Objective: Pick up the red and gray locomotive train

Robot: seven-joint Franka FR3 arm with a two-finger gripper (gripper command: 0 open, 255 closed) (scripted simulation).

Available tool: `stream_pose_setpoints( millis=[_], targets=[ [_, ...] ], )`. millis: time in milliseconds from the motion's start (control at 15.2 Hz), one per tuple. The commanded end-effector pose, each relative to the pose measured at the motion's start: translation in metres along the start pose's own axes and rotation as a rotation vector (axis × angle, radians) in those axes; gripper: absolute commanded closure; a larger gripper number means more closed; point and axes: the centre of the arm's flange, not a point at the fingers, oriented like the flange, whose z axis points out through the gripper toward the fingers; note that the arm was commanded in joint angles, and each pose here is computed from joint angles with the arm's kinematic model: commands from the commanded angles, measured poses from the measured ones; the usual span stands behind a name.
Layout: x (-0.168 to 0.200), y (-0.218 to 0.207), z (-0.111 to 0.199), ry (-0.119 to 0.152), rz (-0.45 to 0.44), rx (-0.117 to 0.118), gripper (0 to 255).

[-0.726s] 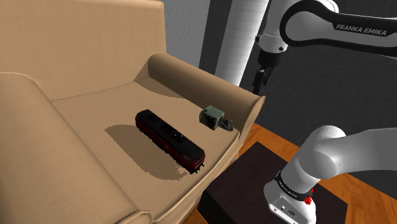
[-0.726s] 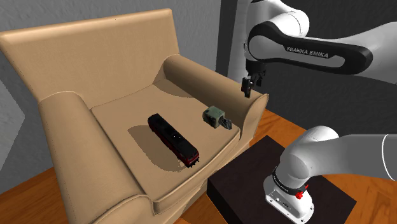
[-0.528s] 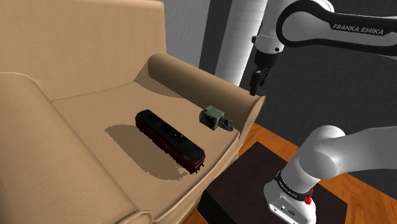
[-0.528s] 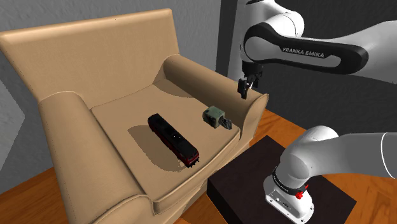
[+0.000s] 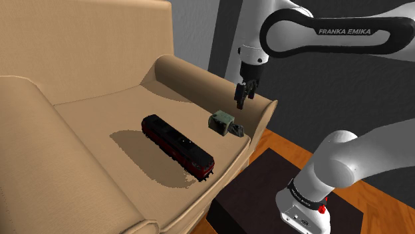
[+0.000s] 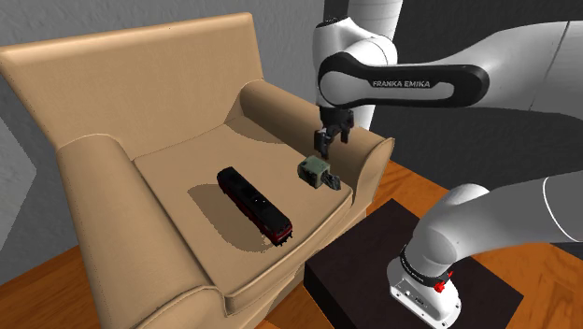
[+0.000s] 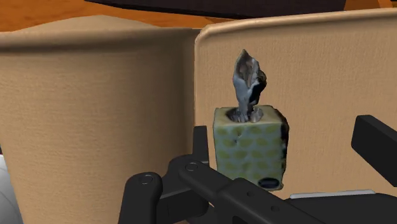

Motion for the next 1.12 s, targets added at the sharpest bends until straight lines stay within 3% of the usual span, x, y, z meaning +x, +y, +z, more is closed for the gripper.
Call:
stream_pose_setpoints(
  millis=[0,1056],
  targets=[
    [0.015,-0.019,0.006,-0.007,0.003,0.013,0],
    [0.134,-0.182,0.041,-0.058,0.022,0.102,0]
  ],
)
